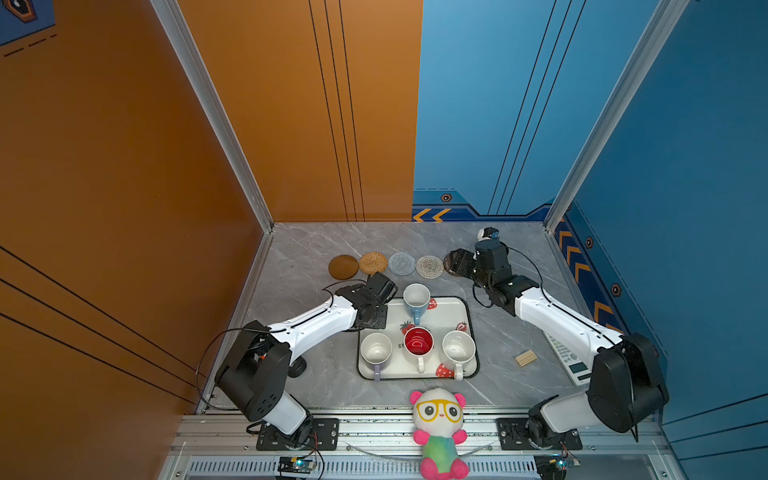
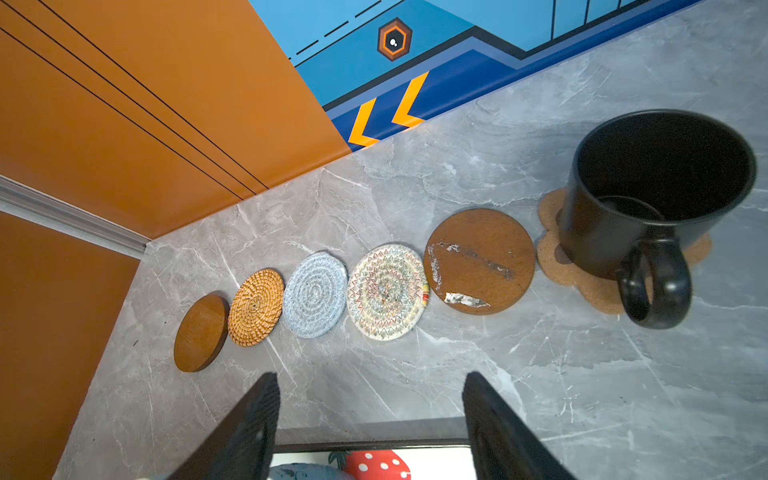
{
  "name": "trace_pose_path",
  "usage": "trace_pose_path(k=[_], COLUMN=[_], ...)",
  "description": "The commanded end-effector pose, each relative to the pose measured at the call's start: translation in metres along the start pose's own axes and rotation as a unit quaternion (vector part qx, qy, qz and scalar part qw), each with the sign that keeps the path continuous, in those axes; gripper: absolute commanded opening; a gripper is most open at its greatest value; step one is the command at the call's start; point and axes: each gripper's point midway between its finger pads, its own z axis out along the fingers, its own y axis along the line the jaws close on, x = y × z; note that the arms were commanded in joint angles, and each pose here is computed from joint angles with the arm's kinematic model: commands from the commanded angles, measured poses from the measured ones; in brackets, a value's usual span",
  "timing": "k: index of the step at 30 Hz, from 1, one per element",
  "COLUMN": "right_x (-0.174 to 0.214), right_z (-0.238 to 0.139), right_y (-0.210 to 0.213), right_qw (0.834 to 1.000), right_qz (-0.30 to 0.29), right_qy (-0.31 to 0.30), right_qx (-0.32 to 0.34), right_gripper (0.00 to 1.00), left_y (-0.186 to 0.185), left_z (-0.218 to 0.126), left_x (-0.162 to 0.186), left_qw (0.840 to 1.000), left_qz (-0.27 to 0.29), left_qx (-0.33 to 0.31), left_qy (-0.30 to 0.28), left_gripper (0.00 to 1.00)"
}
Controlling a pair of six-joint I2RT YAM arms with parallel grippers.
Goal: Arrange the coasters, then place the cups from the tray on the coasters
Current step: 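Lower left gripper into the white mug with blue handle on the tray, then lift the white blue-handled mug with left gripper toward the plain wooden coaster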
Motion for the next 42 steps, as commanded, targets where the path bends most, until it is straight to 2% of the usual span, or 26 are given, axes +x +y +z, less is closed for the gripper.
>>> trace_pose_path(k=[1, 12, 25, 32, 42], right_x=[0.002, 0.003, 0.001, 0.002, 0.004], right_z=[0.004, 0.004, 0.002, 0.004, 0.006], right_y=[-0.001, -0.002, -0.001, -0.001, 0.0], right_qw=[1.0, 1.0, 1.0, 1.0, 1.0], right_qz=[0.006, 0.006, 0.007, 0.007, 0.009], right_qy=[0.002, 0.003, 0.002, 0.004, 0.009], right_qx=[-0.004, -0.003, -0.006, -0.008, -0.016], right_gripper=[0.69, 0.69, 0.69, 0.69, 0.69], left_y=[0.005, 0.006, 0.005, 0.002, 0.017], left_z=[0.008, 0.01, -0.014, -0.04, -0.047], left_x=[0.003, 0.003, -0.009, -0.033, -0.056], left_qw=[1.0, 1.0, 1.0, 0.997, 0.996], left_qz=[-0.009, -0.013, -0.016, -0.027, -0.046], left_qx=[-0.007, -0.013, -0.004, 0.013, 0.007], left_qy=[0.006, 0.007, -0.023, -0.065, -0.081], left_gripper=[0.25, 0.0, 0.0, 0.0, 0.0])
